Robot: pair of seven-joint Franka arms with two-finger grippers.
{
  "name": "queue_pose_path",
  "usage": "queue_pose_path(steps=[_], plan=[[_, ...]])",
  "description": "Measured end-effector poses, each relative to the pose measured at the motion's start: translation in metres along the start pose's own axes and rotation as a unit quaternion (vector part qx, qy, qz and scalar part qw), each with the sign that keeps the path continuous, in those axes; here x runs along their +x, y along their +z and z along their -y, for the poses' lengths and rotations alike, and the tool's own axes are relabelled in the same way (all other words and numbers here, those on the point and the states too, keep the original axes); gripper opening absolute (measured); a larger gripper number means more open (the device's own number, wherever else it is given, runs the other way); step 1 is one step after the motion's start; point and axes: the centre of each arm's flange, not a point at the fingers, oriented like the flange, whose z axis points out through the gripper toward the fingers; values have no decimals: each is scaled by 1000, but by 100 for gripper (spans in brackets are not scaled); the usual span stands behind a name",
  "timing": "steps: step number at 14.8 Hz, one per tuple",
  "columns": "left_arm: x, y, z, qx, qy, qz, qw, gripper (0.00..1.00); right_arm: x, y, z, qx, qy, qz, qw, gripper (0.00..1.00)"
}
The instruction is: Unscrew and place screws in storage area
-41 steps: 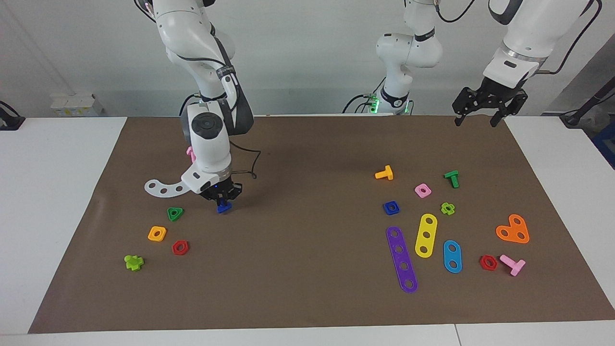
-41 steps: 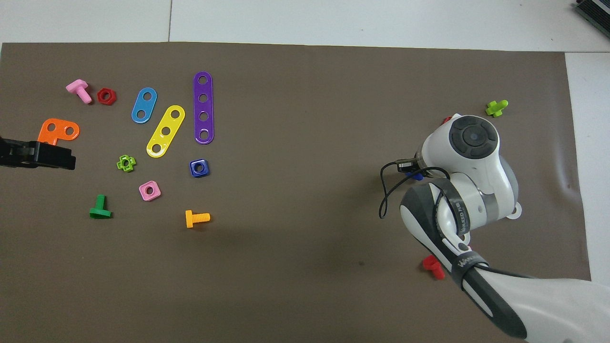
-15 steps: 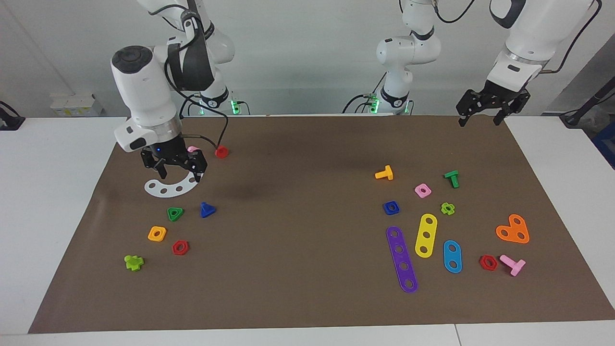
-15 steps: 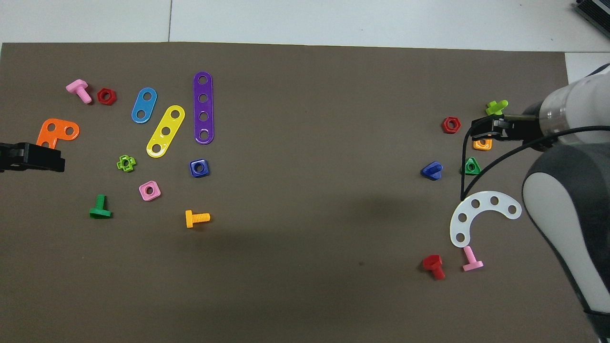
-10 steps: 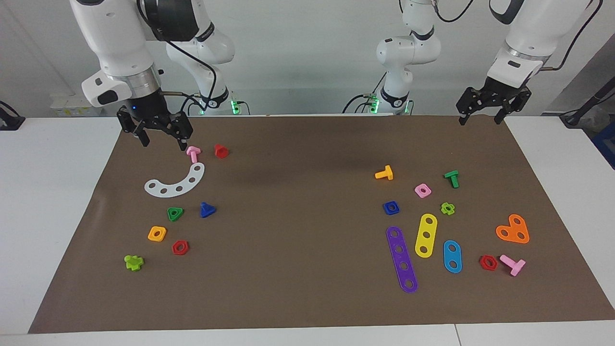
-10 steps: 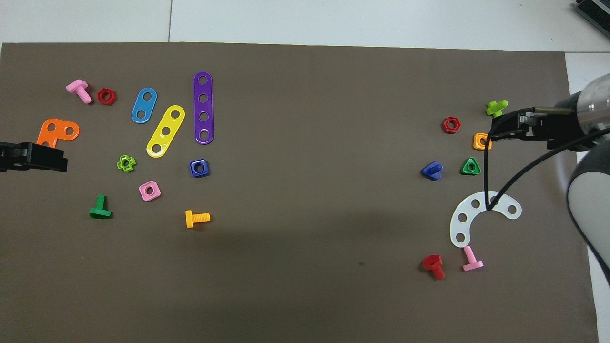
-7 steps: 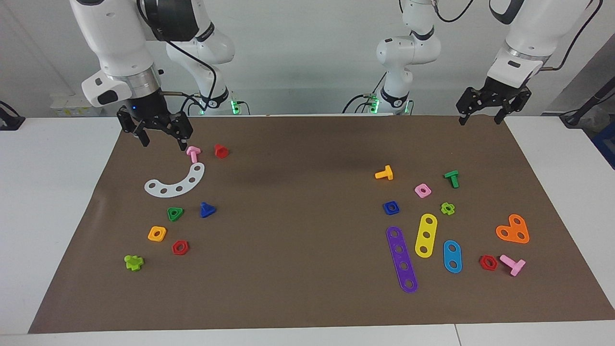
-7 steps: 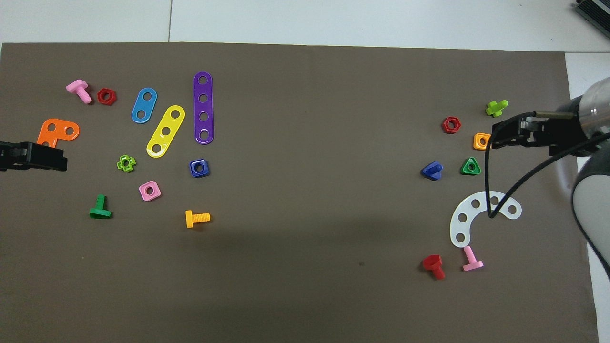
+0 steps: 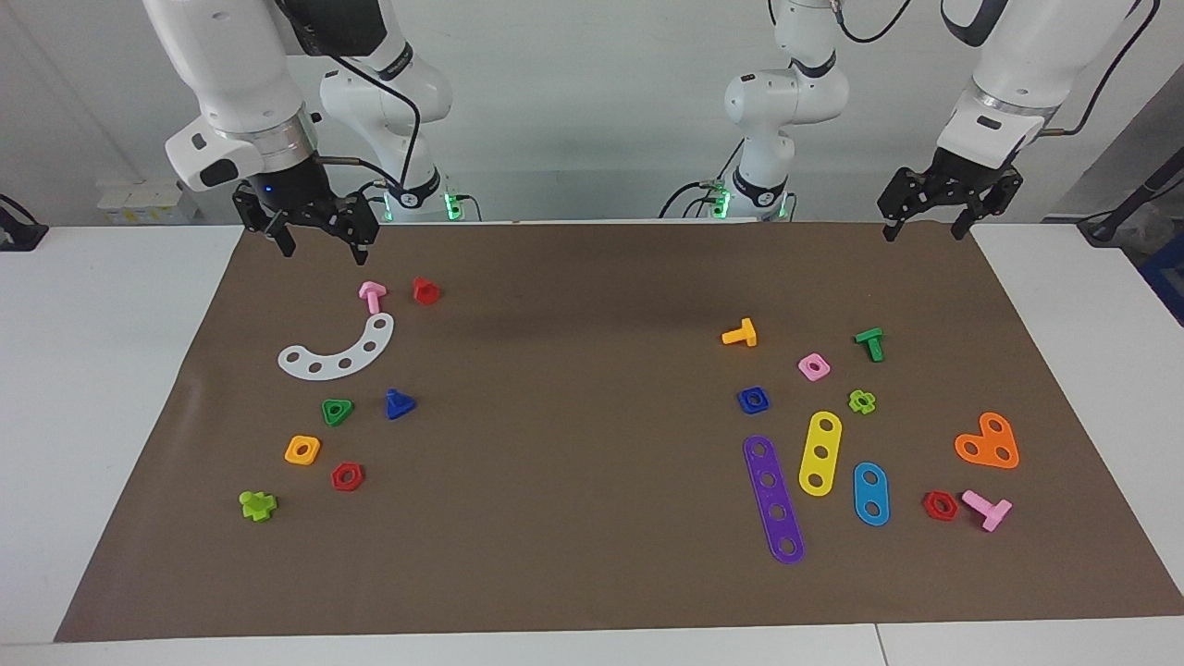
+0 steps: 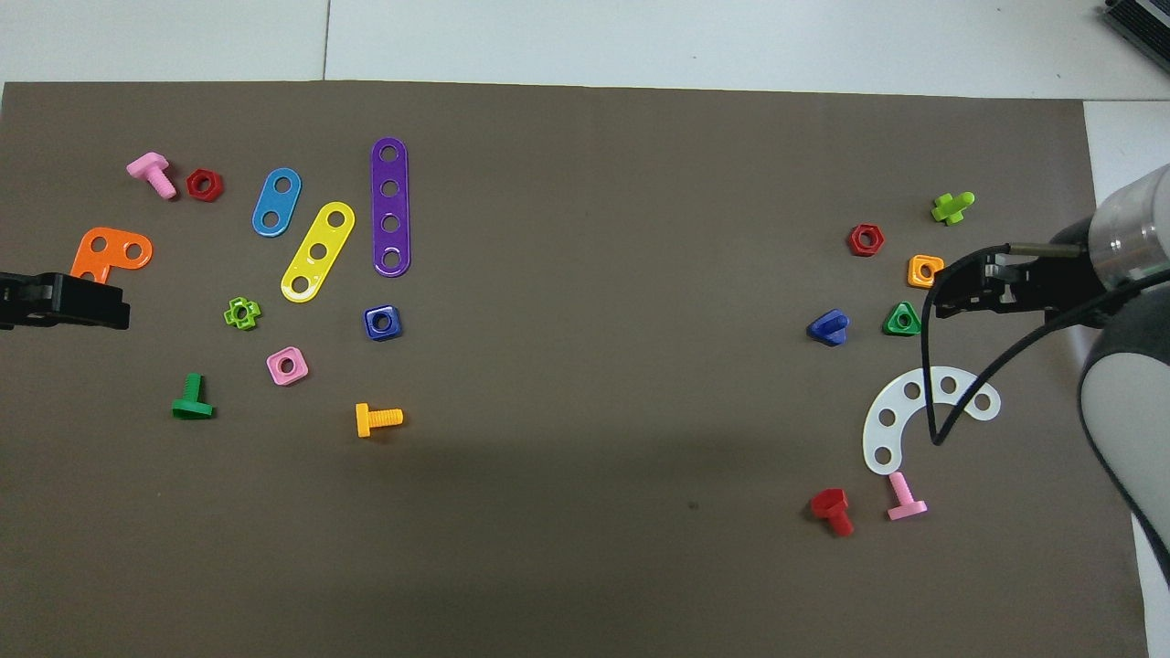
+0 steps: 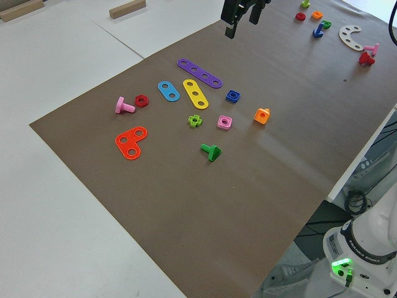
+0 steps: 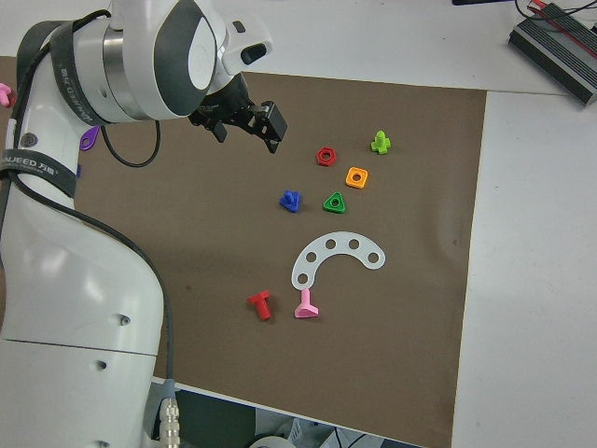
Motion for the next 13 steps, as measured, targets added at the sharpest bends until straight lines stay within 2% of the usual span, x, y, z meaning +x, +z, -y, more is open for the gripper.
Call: queue_pose_path(steps=[8, 11, 13], plan=[[-1, 15, 1, 0, -1, 10, 1000, 100, -2, 4, -2, -1, -6, 1, 1000, 100], [-2, 38, 0, 1, -1, -14, 1000, 100, 0, 4, -1, 1, -7, -4, 1000, 100], [-5, 50, -1, 2, 0, -16, 1000, 100, 0, 5, -1, 1, -7, -4, 1000, 100]])
